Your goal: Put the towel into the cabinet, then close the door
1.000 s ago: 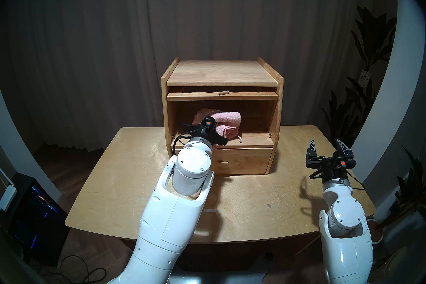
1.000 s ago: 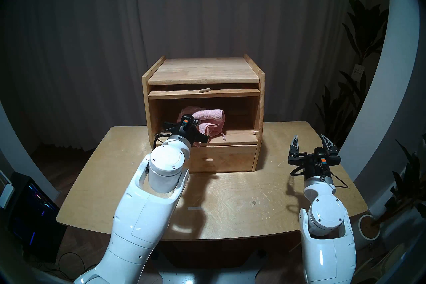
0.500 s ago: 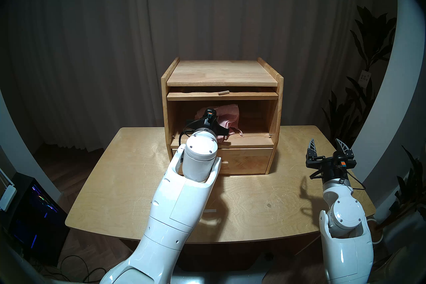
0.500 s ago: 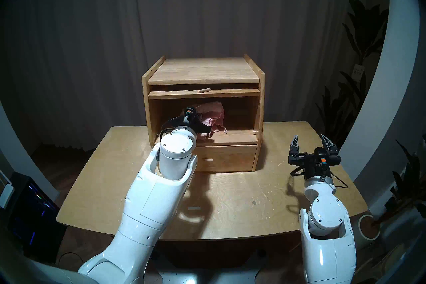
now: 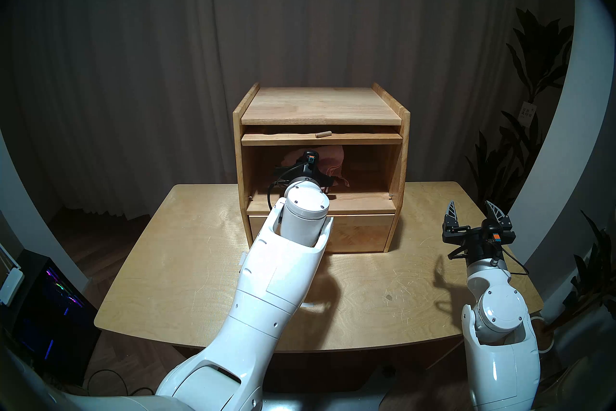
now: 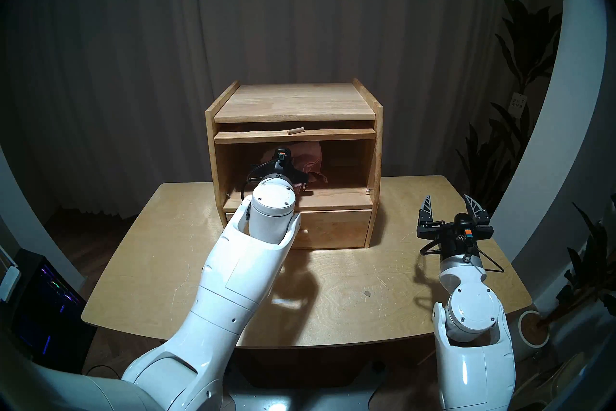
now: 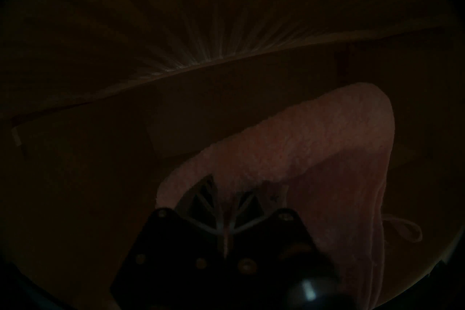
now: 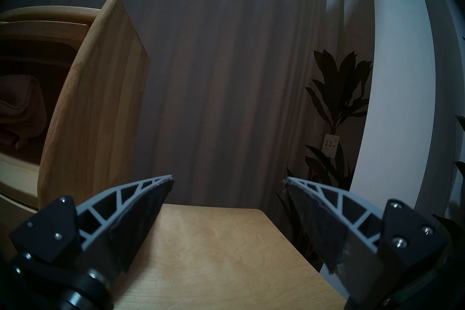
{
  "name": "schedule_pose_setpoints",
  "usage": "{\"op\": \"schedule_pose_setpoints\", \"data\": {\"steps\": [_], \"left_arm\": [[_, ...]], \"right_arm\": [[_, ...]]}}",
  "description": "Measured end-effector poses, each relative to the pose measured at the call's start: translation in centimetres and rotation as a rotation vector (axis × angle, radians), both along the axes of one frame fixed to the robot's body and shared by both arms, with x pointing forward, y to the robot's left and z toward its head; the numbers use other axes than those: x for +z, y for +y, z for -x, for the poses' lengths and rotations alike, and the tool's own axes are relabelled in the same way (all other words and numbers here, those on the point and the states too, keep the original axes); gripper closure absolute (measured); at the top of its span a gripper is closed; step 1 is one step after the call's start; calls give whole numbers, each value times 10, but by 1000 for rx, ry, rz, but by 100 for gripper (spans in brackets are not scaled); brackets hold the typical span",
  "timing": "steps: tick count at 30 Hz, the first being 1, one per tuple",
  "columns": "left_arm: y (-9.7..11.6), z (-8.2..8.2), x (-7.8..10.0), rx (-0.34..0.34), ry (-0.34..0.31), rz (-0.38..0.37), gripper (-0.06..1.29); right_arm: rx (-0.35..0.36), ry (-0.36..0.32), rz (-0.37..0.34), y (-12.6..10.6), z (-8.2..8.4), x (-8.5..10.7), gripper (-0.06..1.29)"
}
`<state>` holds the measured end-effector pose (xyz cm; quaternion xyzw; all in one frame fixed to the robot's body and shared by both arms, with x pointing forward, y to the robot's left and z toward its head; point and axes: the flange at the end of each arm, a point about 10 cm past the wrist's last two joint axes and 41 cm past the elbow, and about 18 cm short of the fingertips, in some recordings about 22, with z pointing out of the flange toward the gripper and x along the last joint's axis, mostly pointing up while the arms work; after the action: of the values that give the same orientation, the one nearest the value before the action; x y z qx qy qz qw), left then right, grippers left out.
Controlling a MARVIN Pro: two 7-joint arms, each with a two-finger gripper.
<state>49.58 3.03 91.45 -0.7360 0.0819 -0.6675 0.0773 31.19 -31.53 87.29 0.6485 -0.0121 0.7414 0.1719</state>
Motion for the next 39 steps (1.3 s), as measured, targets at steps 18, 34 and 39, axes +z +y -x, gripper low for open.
{"op": "schedule_pose_setpoints", "data": {"steps": [18,34,39], "left_arm": [[-11,-18,-3,40,-49,139,126],[-19,-9,-37,-5,-187,105,126],[-14,-17,-41,0,-193,90,126]], "right_arm": [[0,0,0,0,1,0,3],[1,-1,0,1,1,1,3],[1,-1,0,1,1,1,3]]}}
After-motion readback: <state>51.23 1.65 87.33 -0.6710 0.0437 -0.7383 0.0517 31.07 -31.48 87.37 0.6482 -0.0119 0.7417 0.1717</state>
